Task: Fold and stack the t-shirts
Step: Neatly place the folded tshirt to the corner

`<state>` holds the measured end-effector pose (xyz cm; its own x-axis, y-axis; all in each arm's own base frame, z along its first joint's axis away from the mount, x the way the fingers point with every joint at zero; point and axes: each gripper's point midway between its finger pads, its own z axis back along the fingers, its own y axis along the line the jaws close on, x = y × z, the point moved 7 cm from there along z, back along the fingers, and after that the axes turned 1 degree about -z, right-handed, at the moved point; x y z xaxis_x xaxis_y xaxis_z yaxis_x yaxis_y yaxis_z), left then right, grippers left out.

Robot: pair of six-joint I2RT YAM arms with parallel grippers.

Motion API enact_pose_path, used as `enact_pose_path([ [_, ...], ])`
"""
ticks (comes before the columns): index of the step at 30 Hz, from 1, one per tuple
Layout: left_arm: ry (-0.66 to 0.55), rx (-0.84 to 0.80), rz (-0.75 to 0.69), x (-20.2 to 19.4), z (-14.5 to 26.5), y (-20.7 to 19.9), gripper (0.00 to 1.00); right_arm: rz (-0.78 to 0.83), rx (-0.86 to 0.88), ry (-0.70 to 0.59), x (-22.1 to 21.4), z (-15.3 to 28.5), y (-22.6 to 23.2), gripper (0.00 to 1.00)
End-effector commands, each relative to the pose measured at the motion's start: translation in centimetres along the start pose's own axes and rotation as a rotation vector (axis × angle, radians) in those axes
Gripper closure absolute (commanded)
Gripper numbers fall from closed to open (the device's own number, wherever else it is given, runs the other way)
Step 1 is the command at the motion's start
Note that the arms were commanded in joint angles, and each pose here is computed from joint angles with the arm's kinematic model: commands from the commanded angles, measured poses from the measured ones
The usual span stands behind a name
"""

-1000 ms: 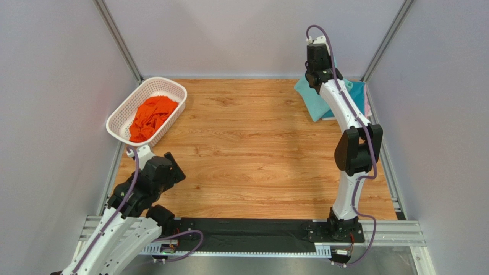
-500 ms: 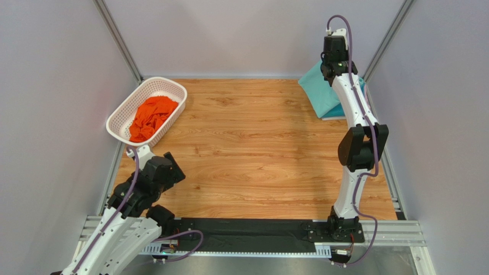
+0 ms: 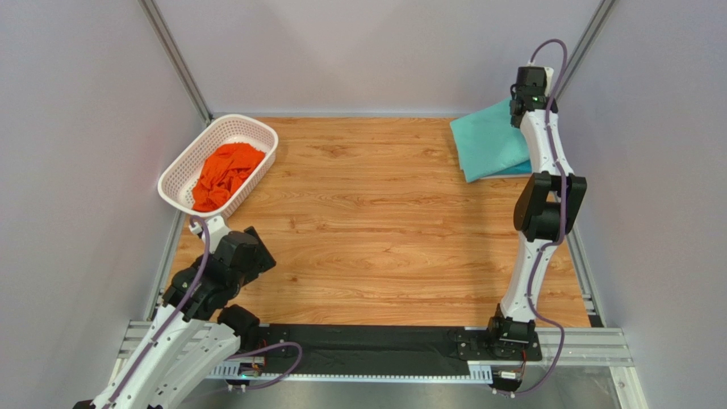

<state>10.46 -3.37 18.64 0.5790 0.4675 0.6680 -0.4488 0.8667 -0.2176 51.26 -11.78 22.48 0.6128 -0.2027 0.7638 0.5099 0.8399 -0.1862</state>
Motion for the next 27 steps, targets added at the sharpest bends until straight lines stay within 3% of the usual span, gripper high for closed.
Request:
enact_pose_path([
  [1, -0.012, 0.016, 0.011, 0.4, 0.2, -0.1, 0.0, -0.129, 0.051, -0.014, 1.3, -0.3, -0.9, 1.0],
  [15, 0.012, 0.051, -0.013, 0.4, -0.2, -0.3, 0.0, -0.282, 0.051, 0.123, -2.0, -4.2, -3.9, 1.0],
  [19, 0.014, 0.053, -0.016, 0.4, -0.2, -0.3, 0.0, -0.325, 0.05, 0.166, -3.1, -5.4, -4.3, 0.86],
  [27, 0.016, 0.055, -0.015, 0.4, -0.2, -0.3, 0.0, -0.341, 0.045, 0.276, -6.8, -10.1, -4.5, 0.86],
])
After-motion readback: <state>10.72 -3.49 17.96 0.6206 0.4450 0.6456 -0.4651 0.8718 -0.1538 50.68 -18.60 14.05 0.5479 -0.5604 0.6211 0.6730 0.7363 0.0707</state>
